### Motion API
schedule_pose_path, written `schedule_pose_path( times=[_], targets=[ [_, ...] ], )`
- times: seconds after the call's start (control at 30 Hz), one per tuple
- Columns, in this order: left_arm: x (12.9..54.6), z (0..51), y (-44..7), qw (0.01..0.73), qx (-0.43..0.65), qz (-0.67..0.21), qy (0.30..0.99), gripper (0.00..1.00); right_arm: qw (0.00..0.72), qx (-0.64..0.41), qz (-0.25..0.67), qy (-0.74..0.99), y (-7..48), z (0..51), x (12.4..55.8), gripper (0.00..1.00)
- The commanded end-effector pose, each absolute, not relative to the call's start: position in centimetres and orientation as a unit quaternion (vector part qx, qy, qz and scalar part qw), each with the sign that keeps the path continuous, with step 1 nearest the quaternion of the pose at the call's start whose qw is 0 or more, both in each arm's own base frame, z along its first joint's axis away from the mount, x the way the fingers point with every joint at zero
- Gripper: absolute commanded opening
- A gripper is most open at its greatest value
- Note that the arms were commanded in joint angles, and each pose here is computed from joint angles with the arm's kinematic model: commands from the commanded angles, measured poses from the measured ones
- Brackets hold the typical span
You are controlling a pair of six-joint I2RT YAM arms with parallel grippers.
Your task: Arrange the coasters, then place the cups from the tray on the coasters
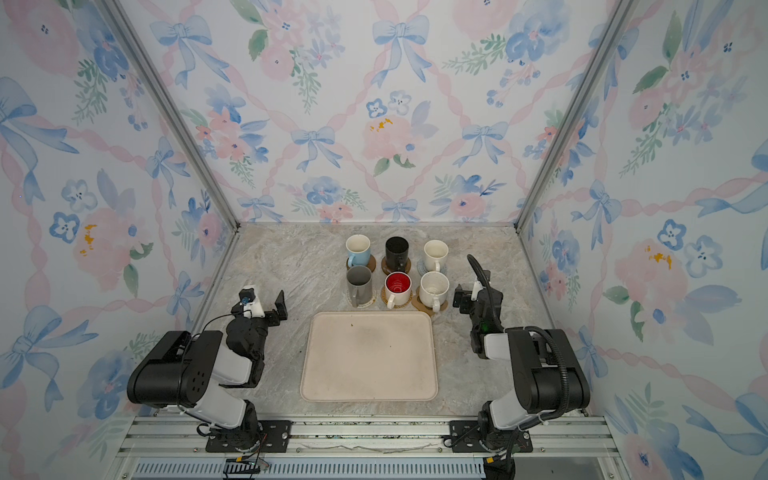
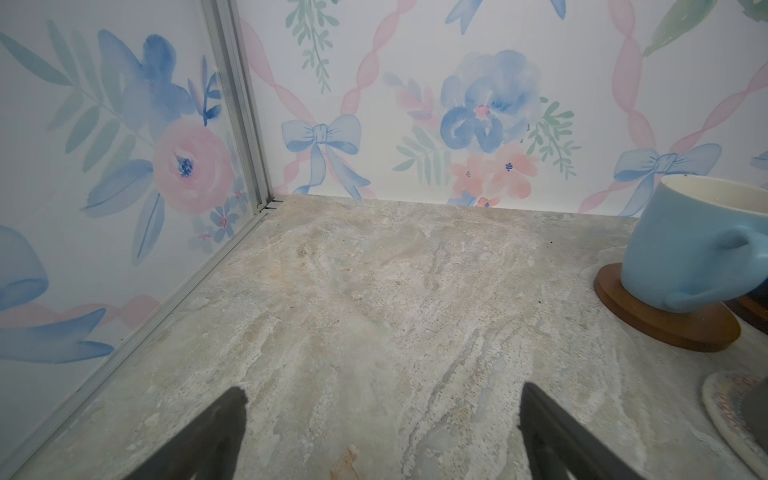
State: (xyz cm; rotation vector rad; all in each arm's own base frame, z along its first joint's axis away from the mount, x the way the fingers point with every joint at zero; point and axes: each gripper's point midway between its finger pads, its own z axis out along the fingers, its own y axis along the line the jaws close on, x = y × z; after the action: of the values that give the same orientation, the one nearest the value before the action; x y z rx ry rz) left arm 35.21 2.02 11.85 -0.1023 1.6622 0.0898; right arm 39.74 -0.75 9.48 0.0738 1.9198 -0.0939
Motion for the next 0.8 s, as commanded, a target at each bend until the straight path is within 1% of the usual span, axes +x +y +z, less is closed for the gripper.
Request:
schedule_pose_path(
  times=[0.0, 0.27, 0.4, 0.5, 0.77],
  targets=[
    [35.7, 11.9, 2.4, 0.670, -0.054, 0.052, 0.739, 0.98, 0.579, 0.022, -0.039, 0.814, -0.3, 9.7, 39.9, 0.97],
    [35.3, 12.0, 3.0, 0.672, -0.072, 0.062, 0.735, 0.98, 0.579, 0.020, -0.044, 0.814, -0.2, 9.7, 39.9, 0.97],
    [33.7, 12.9, 3.6, 0.696, -0.089, 0.065, 0.710, 0.98, 0.579, 0.020, -0.044, 0.814, -0.2, 9.7, 39.9, 0.97],
    [32.3, 13.5, 3.1, 0.712, -0.080, 0.053, 0.696, 0.98, 0.579, 0.021, -0.044, 0.814, -0.2, 9.7, 39.9, 0.97],
    [32.3, 13.5, 3.0, 0.712, -0.076, 0.052, 0.696, 0.98, 0.579, 0.020, -0.044, 0.814, -0.2, 9.7, 39.9, 0.97]
  ],
)
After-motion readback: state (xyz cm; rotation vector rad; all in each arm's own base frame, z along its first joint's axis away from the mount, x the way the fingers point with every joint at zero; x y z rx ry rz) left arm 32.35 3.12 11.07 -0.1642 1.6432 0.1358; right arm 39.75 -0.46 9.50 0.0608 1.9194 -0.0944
